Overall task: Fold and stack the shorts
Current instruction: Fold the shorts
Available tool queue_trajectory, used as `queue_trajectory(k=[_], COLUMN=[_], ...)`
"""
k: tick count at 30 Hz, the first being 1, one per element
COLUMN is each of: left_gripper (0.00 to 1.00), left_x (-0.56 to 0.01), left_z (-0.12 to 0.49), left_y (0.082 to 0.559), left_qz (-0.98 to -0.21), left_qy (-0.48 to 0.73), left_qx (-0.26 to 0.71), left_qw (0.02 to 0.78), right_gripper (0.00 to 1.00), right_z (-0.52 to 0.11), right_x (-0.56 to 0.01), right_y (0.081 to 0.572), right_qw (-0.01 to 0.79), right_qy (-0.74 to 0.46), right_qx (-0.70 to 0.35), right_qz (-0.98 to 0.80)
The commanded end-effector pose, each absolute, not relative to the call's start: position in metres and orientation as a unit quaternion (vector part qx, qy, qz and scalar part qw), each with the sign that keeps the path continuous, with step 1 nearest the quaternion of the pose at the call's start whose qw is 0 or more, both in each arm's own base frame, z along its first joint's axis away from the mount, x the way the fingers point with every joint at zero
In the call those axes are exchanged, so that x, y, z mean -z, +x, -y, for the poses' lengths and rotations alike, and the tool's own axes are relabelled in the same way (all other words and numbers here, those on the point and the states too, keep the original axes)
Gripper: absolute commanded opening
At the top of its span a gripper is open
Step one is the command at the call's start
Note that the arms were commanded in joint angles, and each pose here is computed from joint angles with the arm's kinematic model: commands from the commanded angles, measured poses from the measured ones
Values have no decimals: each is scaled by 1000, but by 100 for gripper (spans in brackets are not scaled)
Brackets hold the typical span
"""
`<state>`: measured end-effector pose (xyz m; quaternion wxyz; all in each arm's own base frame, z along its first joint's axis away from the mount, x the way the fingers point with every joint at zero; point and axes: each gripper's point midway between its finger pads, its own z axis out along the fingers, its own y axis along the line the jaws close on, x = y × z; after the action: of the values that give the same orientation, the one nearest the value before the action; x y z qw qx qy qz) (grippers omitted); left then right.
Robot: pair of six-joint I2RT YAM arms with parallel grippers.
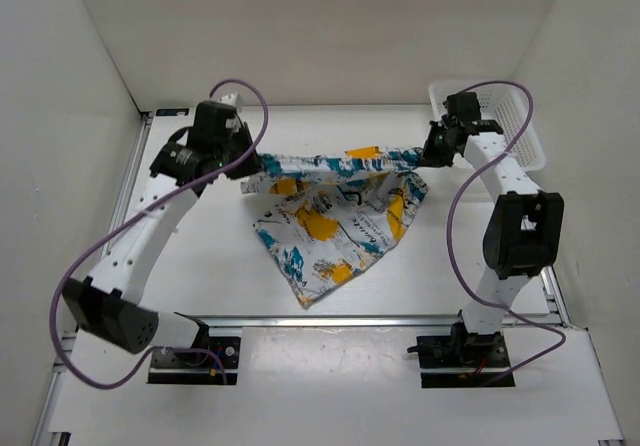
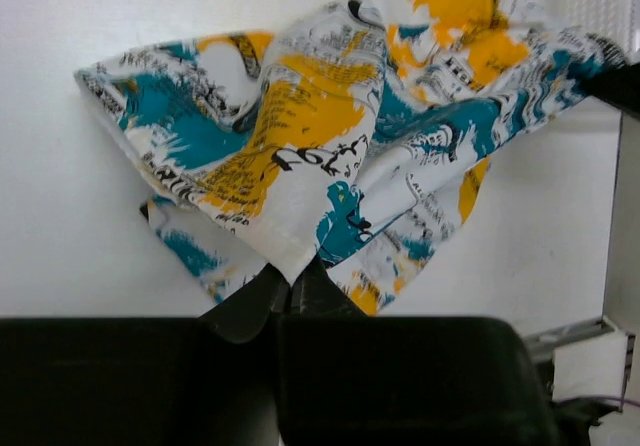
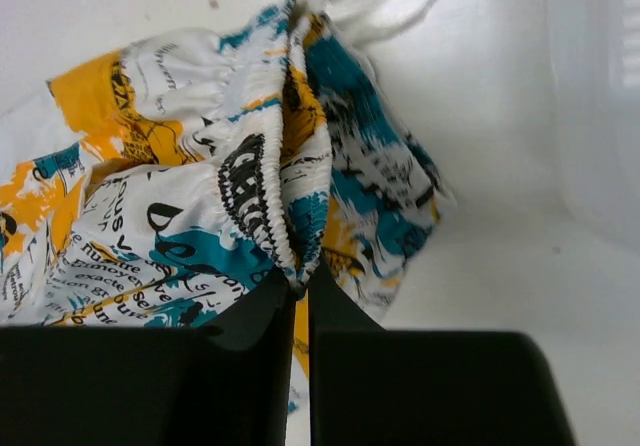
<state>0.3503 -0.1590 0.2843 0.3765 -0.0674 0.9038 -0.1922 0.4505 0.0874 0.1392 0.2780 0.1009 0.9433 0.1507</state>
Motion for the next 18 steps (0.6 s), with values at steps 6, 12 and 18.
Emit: queue_trajectory(k=[6, 12, 18], left_gripper=[10, 10, 10], left_x=[-229, -198, -169], left_z=[182, 203, 231], left_y=[278, 235, 183], left_qz=[-923, -937, -952], left_qy=[-92, -79, -42], left_qx=[174, 181, 194], left_qw=[329, 289, 233], right_gripper=[0, 0, 0], right_z=[-57, -41, -29], right_x=[-132, -130, -116], right_y=[391, 358, 345], right_qw=[260, 267, 253], right_qy=[155, 176, 189], right_qx=[-96, -61, -25], right_qz=[-948, -946, -948])
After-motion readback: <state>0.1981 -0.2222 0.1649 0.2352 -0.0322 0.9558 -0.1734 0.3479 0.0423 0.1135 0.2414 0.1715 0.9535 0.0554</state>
